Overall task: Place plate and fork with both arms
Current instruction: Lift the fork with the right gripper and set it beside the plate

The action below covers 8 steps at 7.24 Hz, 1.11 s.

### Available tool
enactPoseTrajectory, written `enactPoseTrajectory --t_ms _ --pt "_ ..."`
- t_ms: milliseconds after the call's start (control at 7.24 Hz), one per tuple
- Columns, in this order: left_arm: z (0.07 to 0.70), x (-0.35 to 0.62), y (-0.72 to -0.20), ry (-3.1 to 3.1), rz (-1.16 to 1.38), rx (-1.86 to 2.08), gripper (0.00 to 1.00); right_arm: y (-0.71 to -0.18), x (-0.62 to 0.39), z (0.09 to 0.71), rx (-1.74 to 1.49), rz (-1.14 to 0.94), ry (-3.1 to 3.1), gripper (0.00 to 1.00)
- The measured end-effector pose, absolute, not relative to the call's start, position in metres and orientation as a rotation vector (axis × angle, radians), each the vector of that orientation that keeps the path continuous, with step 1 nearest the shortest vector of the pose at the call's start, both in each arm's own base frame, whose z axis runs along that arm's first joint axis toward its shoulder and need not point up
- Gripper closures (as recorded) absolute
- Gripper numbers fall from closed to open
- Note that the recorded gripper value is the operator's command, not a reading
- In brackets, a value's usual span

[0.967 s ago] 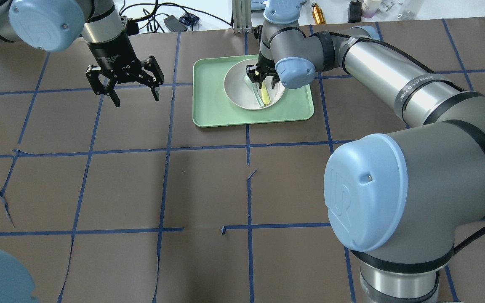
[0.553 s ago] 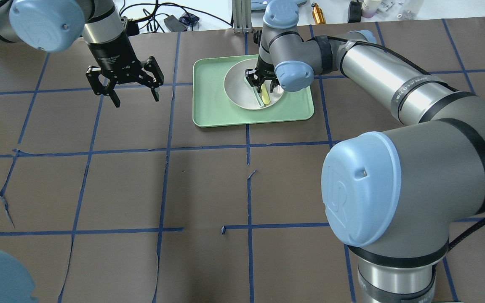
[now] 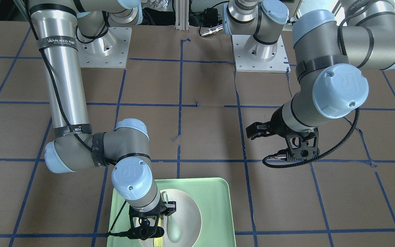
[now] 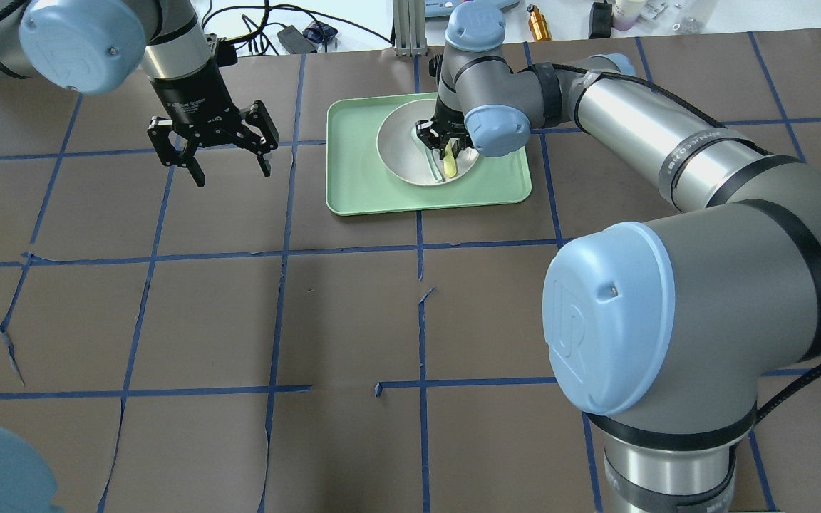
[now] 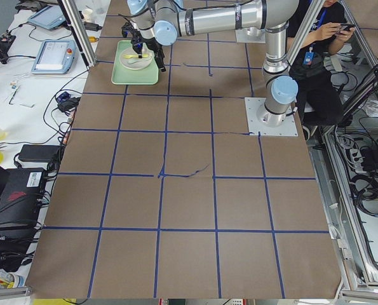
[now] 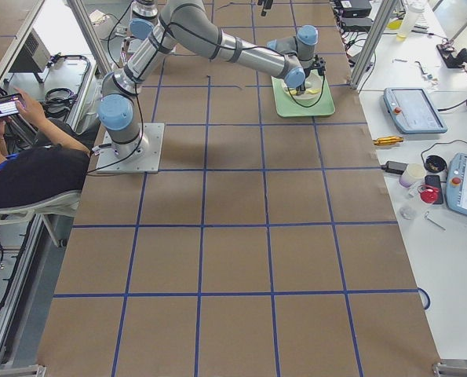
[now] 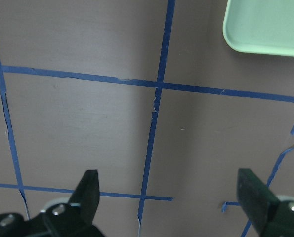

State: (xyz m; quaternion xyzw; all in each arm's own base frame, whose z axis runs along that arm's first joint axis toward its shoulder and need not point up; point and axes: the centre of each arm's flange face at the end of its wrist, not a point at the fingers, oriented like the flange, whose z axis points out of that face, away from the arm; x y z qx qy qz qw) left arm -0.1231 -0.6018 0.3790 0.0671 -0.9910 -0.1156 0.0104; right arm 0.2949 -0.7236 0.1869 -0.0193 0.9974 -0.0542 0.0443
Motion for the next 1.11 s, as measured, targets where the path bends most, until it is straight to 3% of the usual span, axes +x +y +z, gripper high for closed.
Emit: enactPoseTrajectory --t_ms 691,1106 --pt "0.380 -0.122 -0.603 -3.095 -0.319 0.206 0.00 -0.722 0.277 0.265 0.004 -0.309 3.036 1.00" --pt "0.381 -0.122 -0.604 -3.095 -0.309 0.208 0.00 -0.732 0.217 0.245 -0.108 -0.256 3.054 1.00"
